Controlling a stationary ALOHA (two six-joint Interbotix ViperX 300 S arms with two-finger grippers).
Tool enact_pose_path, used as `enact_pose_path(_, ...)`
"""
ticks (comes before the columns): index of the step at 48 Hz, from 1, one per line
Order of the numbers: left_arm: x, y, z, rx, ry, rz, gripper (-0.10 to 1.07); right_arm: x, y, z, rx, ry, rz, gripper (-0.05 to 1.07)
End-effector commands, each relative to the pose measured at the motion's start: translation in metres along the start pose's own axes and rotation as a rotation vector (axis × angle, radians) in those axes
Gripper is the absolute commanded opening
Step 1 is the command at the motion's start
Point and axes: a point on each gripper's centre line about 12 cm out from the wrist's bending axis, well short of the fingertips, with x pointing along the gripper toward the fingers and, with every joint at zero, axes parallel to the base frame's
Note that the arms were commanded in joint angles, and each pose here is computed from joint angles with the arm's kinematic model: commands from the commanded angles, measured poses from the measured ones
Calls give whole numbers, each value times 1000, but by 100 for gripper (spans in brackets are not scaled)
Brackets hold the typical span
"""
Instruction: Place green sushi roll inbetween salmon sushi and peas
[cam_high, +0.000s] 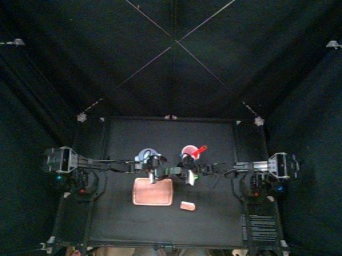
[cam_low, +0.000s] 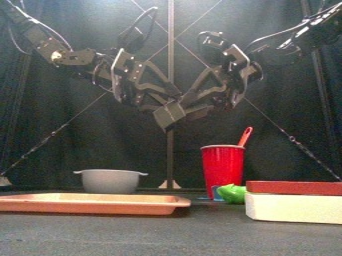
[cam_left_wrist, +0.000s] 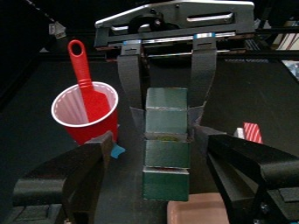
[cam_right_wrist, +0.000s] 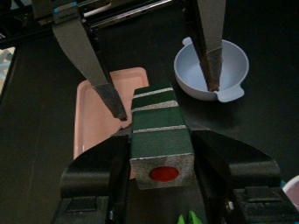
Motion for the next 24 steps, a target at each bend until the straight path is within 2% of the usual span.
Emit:
enact_pose_path(1, -2, 1, 9, 1, -31, 4, 103, -5, 2, 9, 0, -31, 7, 70)
enact_pose_path(15, -25, 1, 9, 2, -43, 6, 103, -20, 7, -5, 30, -10, 12, 70)
enact_pose_path(24, -35, 0, 6, 8, -41, 4, 103, -35, 22, -31, 79, 47, 37, 70)
